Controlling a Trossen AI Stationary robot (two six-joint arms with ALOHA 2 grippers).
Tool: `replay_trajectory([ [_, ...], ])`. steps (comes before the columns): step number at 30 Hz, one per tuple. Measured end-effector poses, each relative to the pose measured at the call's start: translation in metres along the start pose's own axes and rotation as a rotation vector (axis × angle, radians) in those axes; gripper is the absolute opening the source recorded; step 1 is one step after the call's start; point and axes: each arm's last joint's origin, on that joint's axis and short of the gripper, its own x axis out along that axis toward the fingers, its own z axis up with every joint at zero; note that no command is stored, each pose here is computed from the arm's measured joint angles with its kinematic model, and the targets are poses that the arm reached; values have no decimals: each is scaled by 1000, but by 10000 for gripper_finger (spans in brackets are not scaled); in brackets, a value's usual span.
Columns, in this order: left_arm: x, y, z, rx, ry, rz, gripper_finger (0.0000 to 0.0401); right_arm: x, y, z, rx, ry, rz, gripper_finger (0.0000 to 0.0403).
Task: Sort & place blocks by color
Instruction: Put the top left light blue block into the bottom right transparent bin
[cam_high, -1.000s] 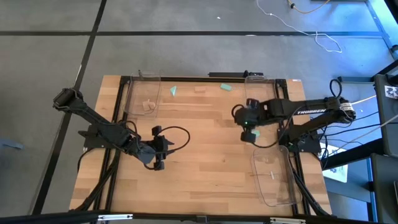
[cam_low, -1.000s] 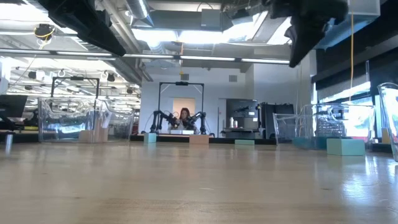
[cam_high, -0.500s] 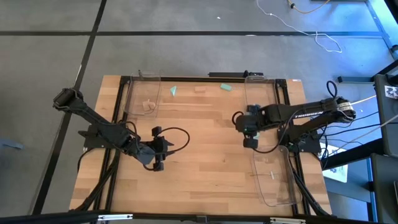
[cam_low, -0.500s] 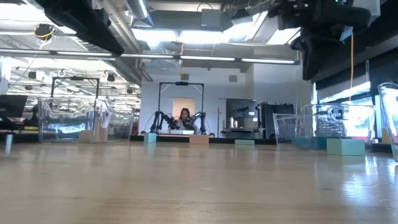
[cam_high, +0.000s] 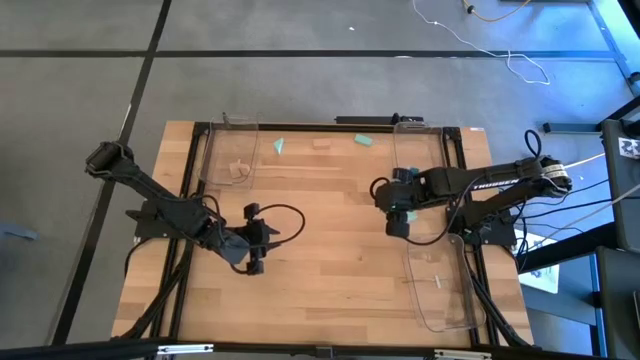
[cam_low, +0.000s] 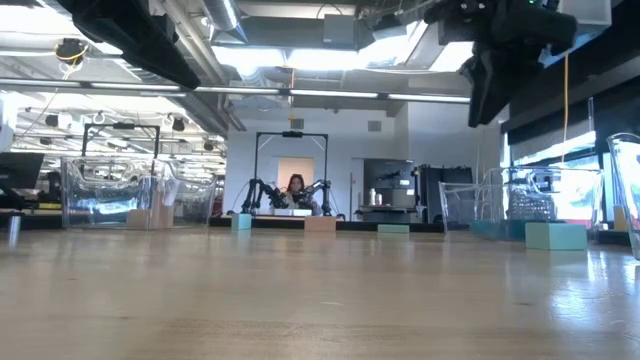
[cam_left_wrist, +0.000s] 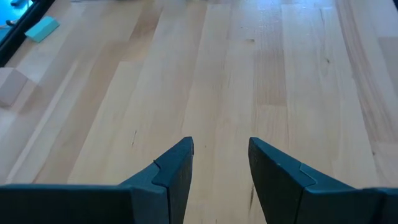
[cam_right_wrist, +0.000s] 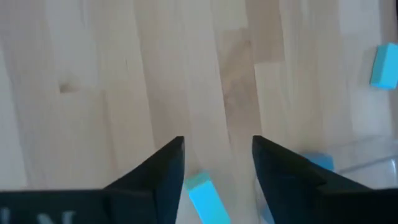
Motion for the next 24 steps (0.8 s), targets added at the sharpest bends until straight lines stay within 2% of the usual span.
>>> replay_trajectory([
  [3,0,1,1,-37,-10,18,149,0,1,5,-1,-54,9,196],
  [7,4,7,3,-54,-24,74,149,-1,2,13,-71,-135,17,197],
  [12,10,19,7,-88,-23,120,149,-5,4,30,-96,-308,26,197],
  [17,14,27,9,-111,-18,146,149,-11,1,46,19,-486,-4,197],
  [24,17,33,11,-125,-17,167,149,-18,-14,63,119,-660,-47,197],
])
